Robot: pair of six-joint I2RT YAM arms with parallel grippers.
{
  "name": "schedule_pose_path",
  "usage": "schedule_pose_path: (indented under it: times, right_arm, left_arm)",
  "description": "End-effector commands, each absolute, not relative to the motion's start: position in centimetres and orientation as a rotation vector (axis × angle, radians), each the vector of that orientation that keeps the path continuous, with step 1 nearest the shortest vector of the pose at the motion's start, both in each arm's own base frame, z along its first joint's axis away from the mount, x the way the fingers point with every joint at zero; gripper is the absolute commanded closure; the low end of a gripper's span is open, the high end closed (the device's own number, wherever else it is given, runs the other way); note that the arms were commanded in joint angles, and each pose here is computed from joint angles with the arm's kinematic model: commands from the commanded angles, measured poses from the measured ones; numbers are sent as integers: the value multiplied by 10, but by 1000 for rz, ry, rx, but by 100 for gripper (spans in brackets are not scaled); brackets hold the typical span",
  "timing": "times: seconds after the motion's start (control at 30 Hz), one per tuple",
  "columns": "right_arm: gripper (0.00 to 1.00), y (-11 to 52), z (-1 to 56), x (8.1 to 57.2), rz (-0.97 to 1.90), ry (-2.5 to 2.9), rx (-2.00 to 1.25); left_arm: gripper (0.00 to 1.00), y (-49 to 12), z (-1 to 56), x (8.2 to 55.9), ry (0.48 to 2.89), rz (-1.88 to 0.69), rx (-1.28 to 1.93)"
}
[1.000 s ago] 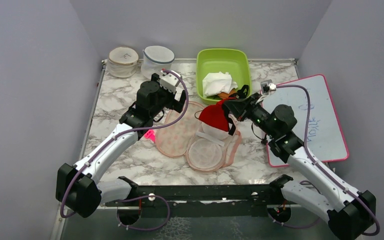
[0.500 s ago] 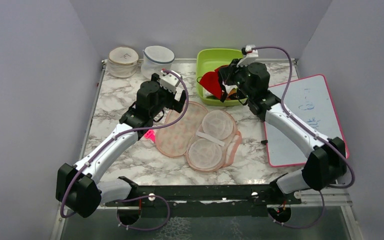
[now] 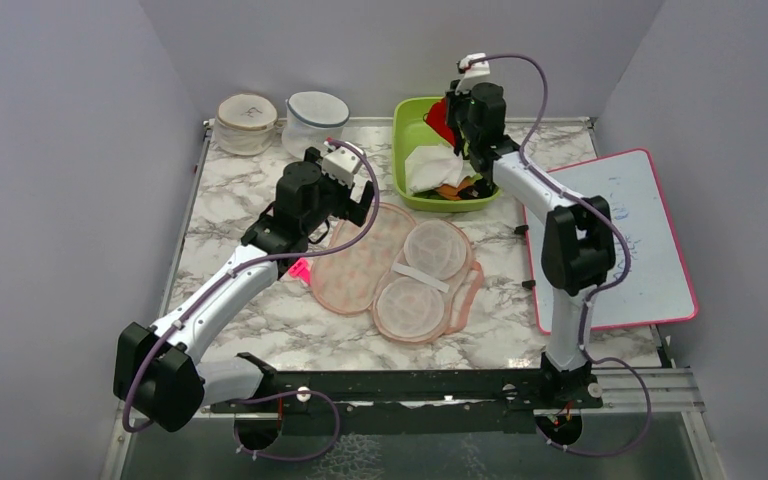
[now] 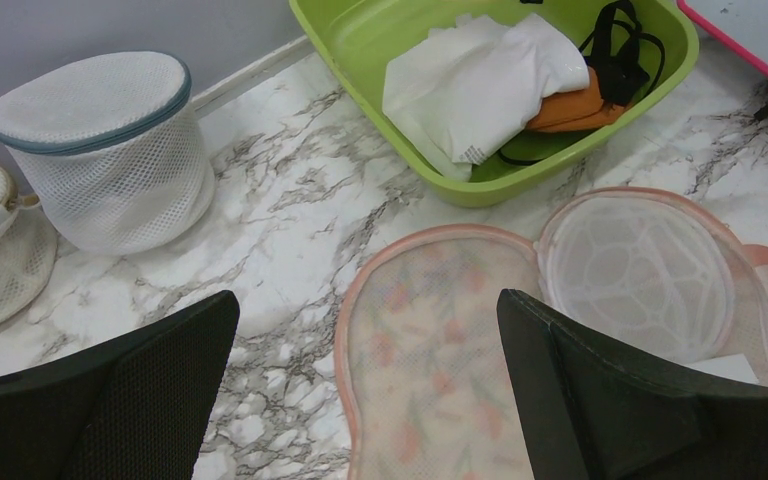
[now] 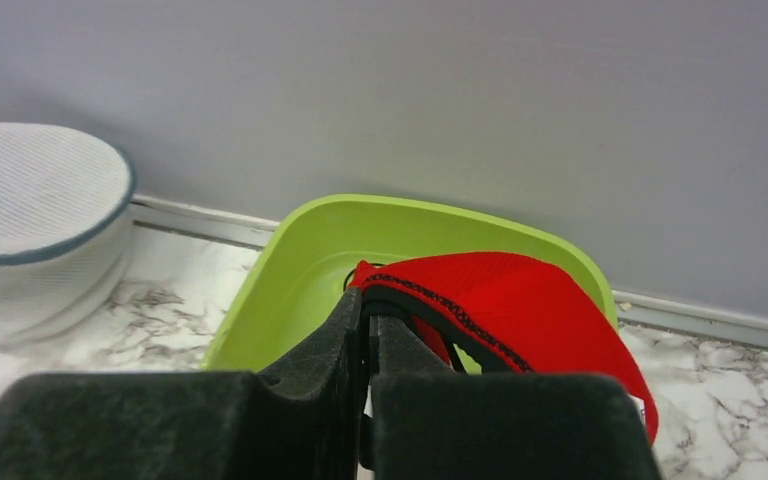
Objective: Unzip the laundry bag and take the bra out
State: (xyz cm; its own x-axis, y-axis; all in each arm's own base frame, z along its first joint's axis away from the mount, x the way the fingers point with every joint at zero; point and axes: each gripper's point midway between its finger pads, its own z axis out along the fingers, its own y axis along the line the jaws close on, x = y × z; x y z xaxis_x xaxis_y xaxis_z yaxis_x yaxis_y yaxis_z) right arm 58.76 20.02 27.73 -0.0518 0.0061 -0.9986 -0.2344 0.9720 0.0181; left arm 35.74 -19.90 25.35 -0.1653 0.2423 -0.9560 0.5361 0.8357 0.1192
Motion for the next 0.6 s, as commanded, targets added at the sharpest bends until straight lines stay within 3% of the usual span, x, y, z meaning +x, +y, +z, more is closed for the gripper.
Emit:
schedule_pose_path:
  times: [0.0,0.17,0.37,0.47,0.57]
  right_arm:
    - [99,201,262,621,79,1573,-285]
    - [98,217,205,628,152,1658,-323]
    - [90,258,148,596,475,1809,-391]
    - [84,275,146,576,715,1821,-387]
    - [70,269,140,569,873,1931,-278]
  left_arm:
    - [2,-200,263,362,1729,-277,597]
    - [2,-200,258,363,1742,-273,600]
    - [2,-203,257,363,1745,-289,603]
    - [2,-204,256,363,1747,-294,603]
    - [2,-205,254,362,1750,-291,609]
